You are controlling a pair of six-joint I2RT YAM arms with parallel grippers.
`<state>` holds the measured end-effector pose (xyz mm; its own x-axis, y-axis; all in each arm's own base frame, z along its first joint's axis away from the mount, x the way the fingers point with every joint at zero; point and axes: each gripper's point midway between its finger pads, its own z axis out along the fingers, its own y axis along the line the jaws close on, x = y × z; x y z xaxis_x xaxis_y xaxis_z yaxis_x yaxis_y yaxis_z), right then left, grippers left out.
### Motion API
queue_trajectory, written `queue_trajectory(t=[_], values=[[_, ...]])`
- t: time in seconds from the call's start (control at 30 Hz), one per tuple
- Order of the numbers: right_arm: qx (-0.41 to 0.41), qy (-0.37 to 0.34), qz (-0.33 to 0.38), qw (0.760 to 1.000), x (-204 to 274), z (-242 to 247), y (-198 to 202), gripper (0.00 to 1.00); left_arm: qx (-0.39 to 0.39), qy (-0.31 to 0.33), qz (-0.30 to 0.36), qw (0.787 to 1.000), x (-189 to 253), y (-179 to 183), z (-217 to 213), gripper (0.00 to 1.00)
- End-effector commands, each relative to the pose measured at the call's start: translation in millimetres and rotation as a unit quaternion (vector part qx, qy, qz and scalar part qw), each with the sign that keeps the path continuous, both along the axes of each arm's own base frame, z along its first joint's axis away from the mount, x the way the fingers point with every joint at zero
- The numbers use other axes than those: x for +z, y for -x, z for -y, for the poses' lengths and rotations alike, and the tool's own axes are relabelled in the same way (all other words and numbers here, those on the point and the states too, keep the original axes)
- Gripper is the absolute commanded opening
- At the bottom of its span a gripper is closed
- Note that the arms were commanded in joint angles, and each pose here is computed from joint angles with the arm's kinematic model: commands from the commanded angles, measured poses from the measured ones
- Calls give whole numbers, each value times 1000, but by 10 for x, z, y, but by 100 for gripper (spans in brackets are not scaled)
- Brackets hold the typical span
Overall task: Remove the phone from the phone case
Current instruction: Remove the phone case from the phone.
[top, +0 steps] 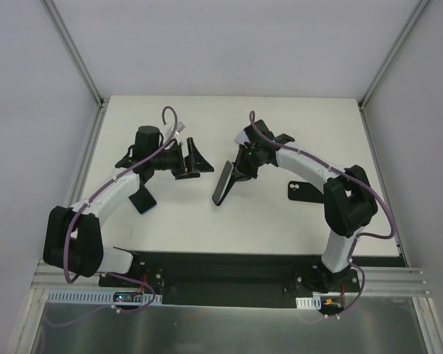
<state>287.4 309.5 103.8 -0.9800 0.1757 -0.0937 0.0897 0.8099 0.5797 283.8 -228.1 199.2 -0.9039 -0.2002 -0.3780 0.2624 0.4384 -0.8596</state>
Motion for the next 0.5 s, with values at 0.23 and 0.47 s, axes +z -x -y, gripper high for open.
queue_trajectory(t=[0.23,0.47], values=[[4,80,-91,993,-235,-207,-86,1,11,-163,-51,985,-523,77,343,87],[-7,105,-115,988,-197,-69,41,1,50,-291,-34,955,-909,-21,205,78]])
